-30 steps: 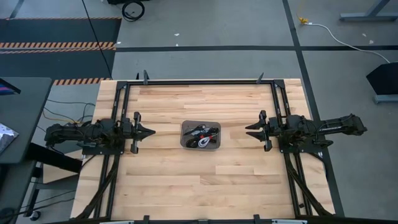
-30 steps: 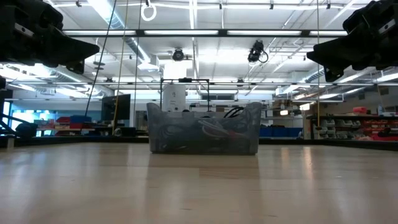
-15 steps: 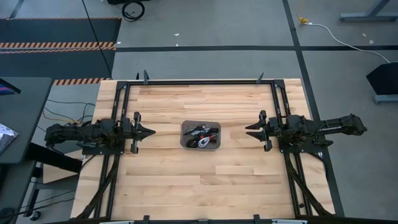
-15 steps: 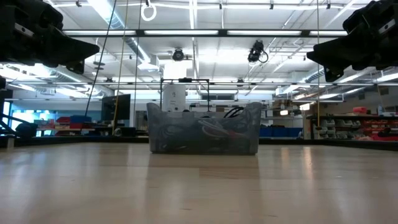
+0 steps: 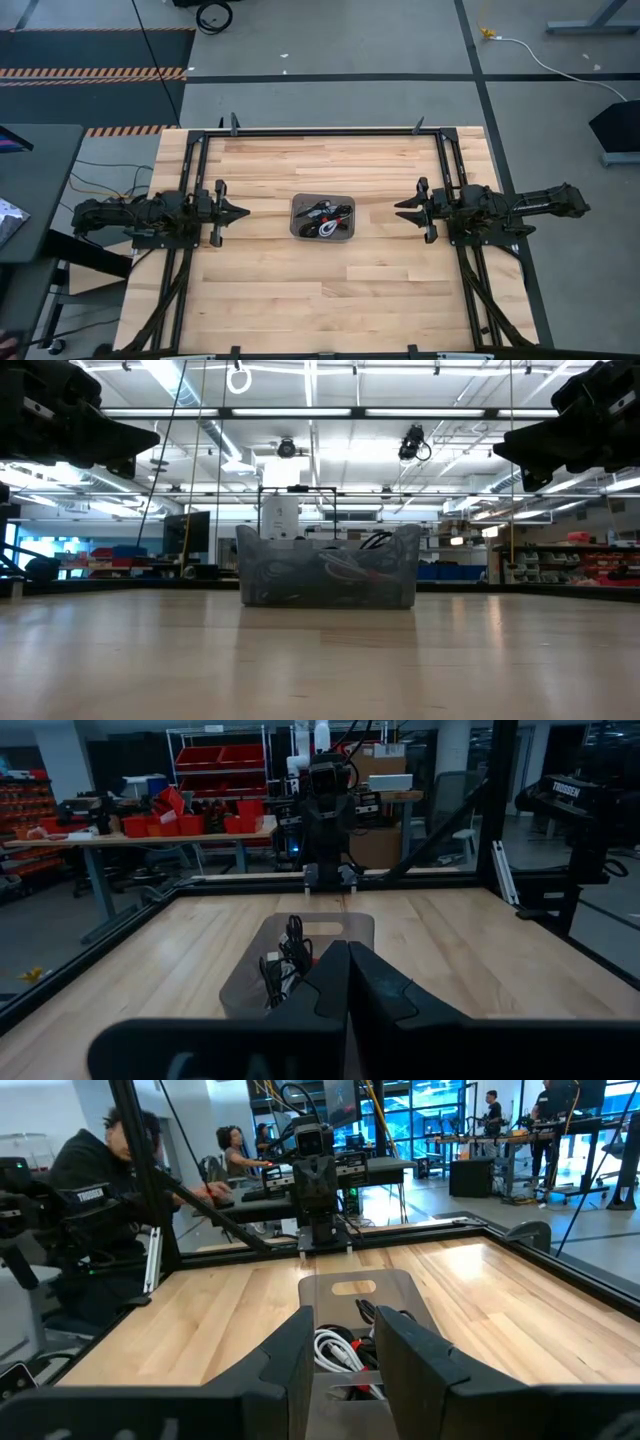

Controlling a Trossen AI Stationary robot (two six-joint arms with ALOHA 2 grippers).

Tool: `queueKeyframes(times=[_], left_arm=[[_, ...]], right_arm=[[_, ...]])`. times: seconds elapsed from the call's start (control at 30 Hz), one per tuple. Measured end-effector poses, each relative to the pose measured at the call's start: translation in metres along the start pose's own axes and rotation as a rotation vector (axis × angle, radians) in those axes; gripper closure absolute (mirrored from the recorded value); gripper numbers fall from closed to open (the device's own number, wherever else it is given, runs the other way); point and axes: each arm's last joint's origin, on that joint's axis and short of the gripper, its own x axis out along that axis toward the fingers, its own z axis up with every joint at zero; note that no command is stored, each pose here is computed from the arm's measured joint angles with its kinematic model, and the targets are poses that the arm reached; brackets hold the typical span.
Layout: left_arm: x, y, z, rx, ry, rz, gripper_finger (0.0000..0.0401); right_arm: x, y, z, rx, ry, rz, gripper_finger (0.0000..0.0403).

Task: Pick and place USB-C Cables
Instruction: Return to Home Position

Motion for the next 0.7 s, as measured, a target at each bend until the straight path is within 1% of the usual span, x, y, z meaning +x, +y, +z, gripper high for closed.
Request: queueKeyframes(times=[0.7], left_arm=[[0.0000,0.0000,0.0000,0.000,0.000,0.000,0.0392]], right_arm=[[0.0000,0.0000,0.0000,0.000,0.000,0.000,0.0289]])
